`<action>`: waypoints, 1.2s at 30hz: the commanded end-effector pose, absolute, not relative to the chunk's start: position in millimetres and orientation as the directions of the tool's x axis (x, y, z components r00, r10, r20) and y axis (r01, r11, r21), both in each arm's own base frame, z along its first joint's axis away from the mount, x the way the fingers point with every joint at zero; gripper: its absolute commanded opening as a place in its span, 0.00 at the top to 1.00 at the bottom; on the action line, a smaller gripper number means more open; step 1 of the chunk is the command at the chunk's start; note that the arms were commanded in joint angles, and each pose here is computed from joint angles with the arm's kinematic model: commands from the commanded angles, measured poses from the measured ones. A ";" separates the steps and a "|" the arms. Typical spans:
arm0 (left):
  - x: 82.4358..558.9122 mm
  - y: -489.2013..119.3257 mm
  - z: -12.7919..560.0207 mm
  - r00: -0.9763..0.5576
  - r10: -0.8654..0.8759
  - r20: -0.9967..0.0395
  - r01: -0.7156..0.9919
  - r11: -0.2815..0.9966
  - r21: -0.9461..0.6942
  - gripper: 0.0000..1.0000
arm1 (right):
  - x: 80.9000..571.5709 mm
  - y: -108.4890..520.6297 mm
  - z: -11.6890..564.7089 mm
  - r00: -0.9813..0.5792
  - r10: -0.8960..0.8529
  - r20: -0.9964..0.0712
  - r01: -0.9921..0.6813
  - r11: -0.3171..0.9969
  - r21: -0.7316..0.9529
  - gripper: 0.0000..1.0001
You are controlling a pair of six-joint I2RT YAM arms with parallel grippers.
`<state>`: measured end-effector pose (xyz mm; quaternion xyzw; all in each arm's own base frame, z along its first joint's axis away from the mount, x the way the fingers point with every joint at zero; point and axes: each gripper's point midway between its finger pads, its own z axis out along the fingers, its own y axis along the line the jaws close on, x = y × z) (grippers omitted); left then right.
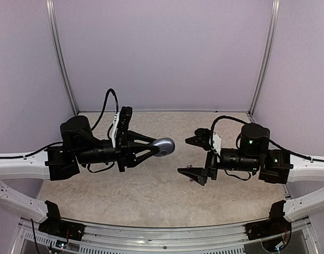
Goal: Insert the wireless bluetooth earbuds into the charging case
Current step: Pass from the left arm to the right
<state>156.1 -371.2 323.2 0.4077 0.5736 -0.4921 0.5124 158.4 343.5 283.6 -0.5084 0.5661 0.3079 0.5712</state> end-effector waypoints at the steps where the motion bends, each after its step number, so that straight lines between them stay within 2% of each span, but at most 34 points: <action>1: 142.9 -369.5 354.6 0.015 -0.128 -0.992 0.987 0.162 -0.006 0.78 | 137.9 360.1 300.0 0.054 -0.122 -0.991 -0.986 0.152 -0.073 0.01; 6: 138.1 -375.6 355.2 0.051 -0.131 -0.990 0.988 0.152 0.031 0.78 | 128.9 377.0 301.1 0.000 -0.147 -0.989 -0.999 0.039 -0.006 0.01; 10: 137.7 -379.9 352.2 0.054 -0.125 -0.991 0.988 0.149 0.035 0.78 | 119.2 373.5 318.0 0.034 -0.072 -0.997 -0.999 -0.003 -0.034 0.04; 16: 135.8 -381.4 352.2 0.050 -0.133 -0.990 0.990 0.134 0.032 0.78 | 117.5 369.9 329.3 0.086 -0.048 -0.995 -0.996 -0.010 -0.086 0.26; 23: 132.2 -387.4 348.8 0.046 -0.124 -0.991 0.995 0.098 0.034 0.78 | 114.2 374.2 330.0 0.071 -0.041 -0.997 -0.997 -0.047 -0.069 0.44; 36: 127.1 -391.8 345.4 0.038 -0.120 -0.992 0.998 0.063 0.030 0.79 | 110.2 373.9 338.3 0.069 -0.006 -0.998 -0.994 -0.083 -0.069 0.52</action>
